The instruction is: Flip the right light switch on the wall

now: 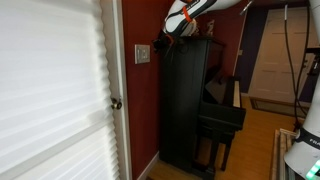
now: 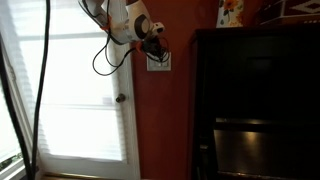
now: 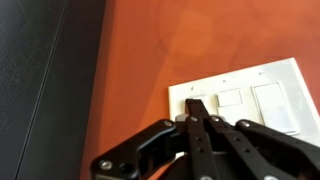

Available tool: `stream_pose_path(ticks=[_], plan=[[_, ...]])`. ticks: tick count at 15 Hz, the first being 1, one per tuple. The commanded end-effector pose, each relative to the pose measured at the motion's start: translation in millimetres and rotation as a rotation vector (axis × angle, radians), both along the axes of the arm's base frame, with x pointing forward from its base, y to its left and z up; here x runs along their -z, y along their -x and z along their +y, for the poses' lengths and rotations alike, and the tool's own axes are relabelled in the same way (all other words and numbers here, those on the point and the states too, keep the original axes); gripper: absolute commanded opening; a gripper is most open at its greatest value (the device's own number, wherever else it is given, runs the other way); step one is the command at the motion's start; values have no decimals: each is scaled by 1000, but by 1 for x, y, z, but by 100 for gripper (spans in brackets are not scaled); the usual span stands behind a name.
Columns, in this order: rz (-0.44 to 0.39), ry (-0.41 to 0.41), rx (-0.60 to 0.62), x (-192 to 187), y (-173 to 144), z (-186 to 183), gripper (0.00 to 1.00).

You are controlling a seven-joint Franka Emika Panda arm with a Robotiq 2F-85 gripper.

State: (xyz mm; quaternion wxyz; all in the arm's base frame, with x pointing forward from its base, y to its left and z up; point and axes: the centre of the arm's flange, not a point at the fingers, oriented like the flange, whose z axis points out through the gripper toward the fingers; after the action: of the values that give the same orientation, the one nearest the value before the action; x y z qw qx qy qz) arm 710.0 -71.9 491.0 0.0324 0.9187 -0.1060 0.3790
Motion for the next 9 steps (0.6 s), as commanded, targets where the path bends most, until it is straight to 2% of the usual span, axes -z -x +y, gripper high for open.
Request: stream_pose_path(ticks=[1,9], plan=[[-53,31,13,11,-27,4,0],[-60,84,-40,27,-60,11,0]])
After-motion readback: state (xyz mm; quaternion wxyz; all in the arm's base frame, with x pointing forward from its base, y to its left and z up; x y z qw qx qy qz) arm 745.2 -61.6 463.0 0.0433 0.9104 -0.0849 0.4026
